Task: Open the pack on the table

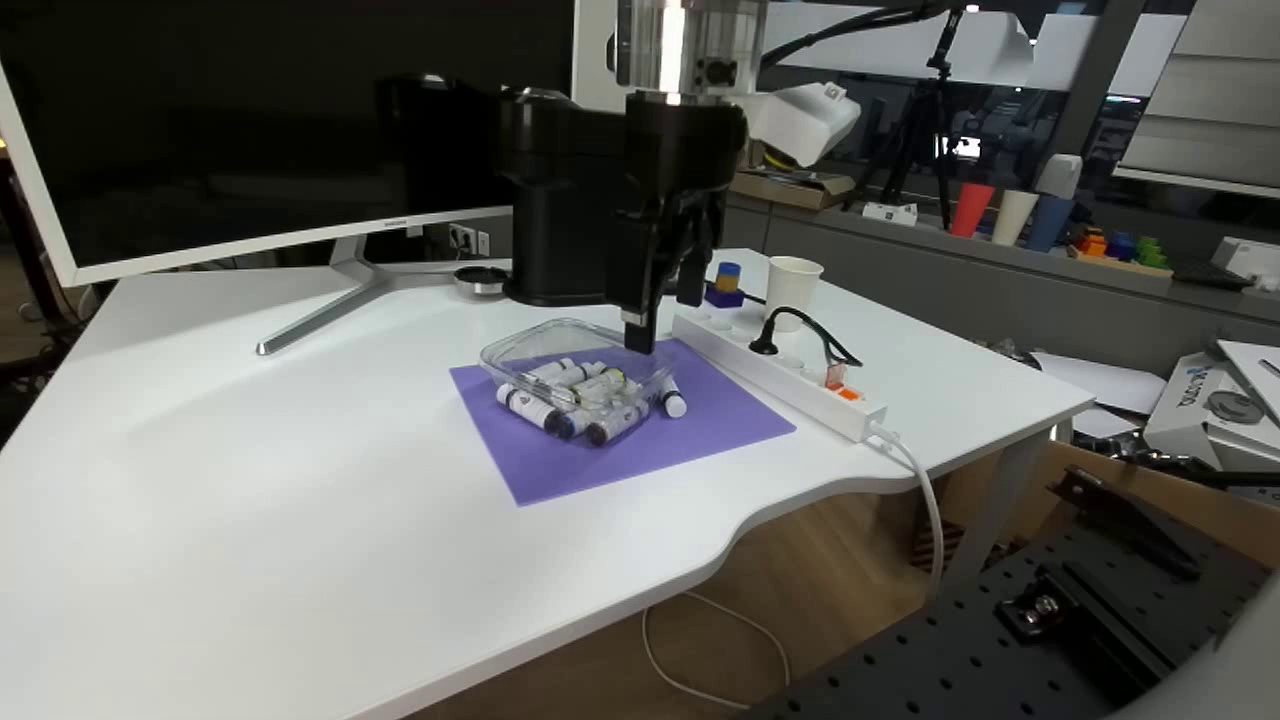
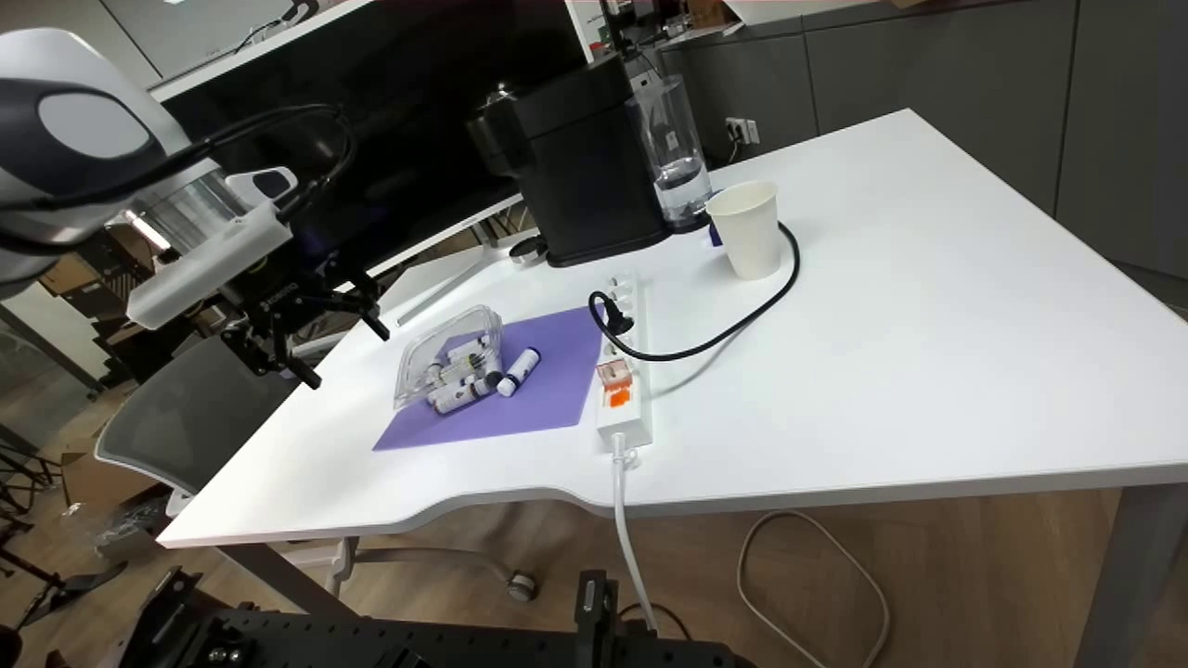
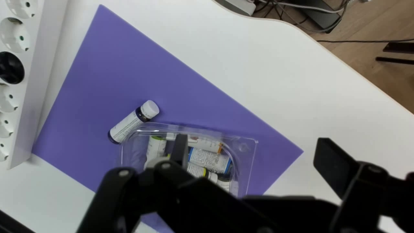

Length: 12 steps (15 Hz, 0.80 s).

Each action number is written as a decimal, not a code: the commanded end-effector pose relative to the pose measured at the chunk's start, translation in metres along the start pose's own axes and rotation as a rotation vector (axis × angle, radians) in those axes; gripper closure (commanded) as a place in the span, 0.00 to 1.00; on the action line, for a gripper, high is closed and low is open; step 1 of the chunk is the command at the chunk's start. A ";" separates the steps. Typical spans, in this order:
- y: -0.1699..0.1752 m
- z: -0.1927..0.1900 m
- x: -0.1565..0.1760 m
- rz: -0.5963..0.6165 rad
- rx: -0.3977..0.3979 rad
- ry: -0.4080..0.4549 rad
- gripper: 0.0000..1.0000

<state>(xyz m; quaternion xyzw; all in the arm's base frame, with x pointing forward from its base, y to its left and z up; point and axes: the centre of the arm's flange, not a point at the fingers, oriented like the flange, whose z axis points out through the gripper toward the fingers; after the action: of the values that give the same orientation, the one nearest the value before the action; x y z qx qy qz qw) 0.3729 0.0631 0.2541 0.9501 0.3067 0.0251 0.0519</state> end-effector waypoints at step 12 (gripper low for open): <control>-0.013 0.051 0.006 -0.021 -0.096 0.075 0.00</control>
<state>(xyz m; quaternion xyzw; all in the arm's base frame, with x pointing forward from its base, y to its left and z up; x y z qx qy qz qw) 0.3778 0.0693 0.2256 0.9418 0.3247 0.0538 0.0689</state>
